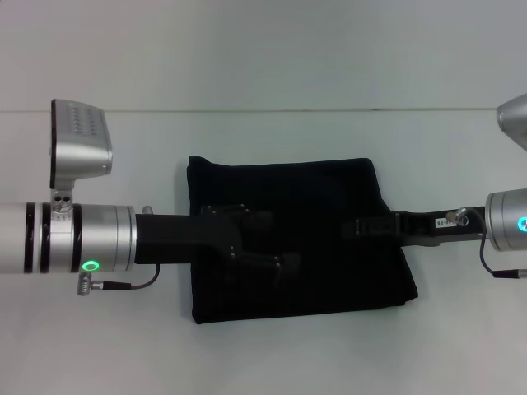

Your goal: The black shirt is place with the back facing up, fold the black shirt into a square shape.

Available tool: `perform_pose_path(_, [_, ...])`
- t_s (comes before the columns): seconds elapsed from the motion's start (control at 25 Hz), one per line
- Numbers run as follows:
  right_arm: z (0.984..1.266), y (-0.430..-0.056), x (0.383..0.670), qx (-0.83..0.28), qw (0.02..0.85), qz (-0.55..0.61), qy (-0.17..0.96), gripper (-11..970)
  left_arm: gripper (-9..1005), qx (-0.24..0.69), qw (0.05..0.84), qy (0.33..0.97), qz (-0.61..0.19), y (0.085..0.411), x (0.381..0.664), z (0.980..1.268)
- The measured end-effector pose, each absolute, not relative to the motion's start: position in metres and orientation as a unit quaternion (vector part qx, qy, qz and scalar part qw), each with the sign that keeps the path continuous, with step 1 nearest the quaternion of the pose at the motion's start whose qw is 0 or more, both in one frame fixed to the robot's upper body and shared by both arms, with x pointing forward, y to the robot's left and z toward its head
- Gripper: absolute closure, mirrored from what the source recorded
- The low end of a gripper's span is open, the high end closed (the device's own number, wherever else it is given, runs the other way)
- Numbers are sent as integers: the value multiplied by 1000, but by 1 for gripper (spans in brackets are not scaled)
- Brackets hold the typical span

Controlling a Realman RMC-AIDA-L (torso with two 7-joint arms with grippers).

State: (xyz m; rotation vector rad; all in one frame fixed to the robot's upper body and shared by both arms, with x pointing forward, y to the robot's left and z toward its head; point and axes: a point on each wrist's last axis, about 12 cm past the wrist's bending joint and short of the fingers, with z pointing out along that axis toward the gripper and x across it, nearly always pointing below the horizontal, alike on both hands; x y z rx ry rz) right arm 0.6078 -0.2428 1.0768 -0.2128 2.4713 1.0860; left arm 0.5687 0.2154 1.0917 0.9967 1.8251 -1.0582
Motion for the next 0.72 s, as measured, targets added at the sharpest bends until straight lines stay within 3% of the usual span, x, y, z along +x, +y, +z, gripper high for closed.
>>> perform_pose_path(0.72, [1080, -239, 606, -85, 202, 404, 888, 92, 46, 388, 396, 722, -413, 214, 570, 1091])
